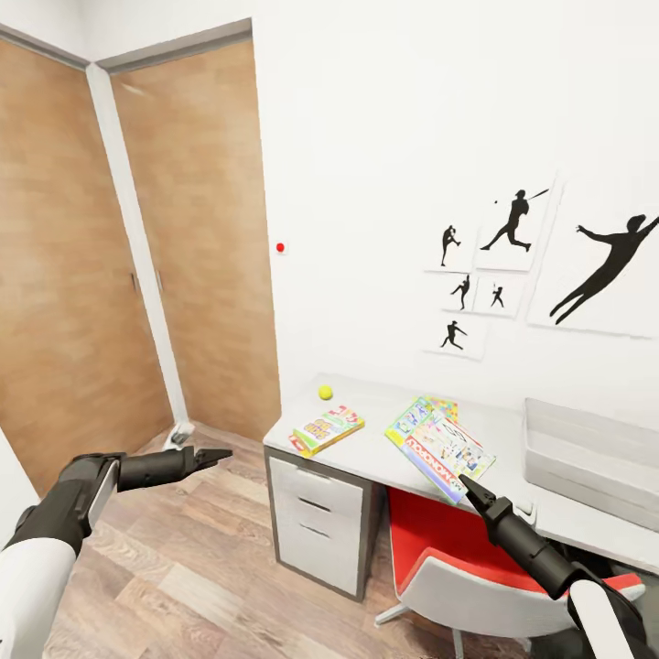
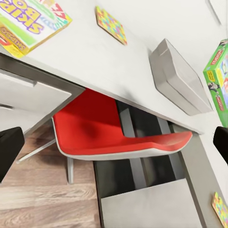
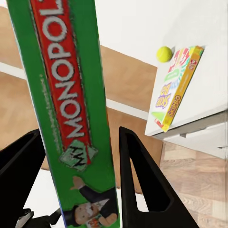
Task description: Put all the toys in the child's room - the three board games (two on the bed and one on the table), the two jigsaw puzzles on the table, and the tennis ball on the table - inside the toy box on the table in the child's room.
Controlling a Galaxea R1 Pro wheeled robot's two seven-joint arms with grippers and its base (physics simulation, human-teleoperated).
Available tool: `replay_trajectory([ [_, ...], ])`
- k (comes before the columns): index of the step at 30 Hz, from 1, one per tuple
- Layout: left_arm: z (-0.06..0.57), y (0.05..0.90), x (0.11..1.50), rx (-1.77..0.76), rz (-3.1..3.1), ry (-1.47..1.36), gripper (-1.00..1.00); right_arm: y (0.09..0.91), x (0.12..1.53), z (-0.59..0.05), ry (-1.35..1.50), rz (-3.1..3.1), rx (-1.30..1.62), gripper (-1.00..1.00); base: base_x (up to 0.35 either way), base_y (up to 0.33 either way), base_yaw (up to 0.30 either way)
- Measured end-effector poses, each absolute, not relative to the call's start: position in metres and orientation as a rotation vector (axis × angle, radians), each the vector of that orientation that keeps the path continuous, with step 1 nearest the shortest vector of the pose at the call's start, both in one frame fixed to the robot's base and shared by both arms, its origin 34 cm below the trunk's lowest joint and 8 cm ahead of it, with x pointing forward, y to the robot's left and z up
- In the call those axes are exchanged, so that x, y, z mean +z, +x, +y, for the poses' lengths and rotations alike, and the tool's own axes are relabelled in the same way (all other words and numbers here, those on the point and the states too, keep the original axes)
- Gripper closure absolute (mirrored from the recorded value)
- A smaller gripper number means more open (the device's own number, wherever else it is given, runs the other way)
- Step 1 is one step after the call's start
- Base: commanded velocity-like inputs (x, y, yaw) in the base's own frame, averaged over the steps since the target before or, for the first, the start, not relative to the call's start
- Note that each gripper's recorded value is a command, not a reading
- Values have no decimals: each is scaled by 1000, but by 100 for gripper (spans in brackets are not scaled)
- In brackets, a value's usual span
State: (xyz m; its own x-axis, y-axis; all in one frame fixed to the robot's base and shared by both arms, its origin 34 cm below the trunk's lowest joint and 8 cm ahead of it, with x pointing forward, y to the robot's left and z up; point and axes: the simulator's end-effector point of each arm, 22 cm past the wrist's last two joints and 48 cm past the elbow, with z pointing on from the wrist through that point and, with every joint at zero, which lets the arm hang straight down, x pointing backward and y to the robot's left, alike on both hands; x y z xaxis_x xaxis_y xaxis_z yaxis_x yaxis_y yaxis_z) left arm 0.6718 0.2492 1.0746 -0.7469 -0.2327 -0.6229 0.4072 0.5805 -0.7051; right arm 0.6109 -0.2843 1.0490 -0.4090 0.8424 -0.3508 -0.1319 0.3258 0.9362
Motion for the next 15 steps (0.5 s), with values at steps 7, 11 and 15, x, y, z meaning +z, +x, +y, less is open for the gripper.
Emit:
replay_trajectory([
  [7,249,672,1075,-1178,2112,142,-100,611,1048,-284,659,1623,1261,100,0,0,-257],
  [11,249,672,1075,-1177,2112,141,-100,611,1048,-285,659,1624,1259,100,0,0,-255],
  [15,249,671,1075,-1178,2112,141,-100,611,1047,-285,660,1625,1259,100,0,0,-254],
])
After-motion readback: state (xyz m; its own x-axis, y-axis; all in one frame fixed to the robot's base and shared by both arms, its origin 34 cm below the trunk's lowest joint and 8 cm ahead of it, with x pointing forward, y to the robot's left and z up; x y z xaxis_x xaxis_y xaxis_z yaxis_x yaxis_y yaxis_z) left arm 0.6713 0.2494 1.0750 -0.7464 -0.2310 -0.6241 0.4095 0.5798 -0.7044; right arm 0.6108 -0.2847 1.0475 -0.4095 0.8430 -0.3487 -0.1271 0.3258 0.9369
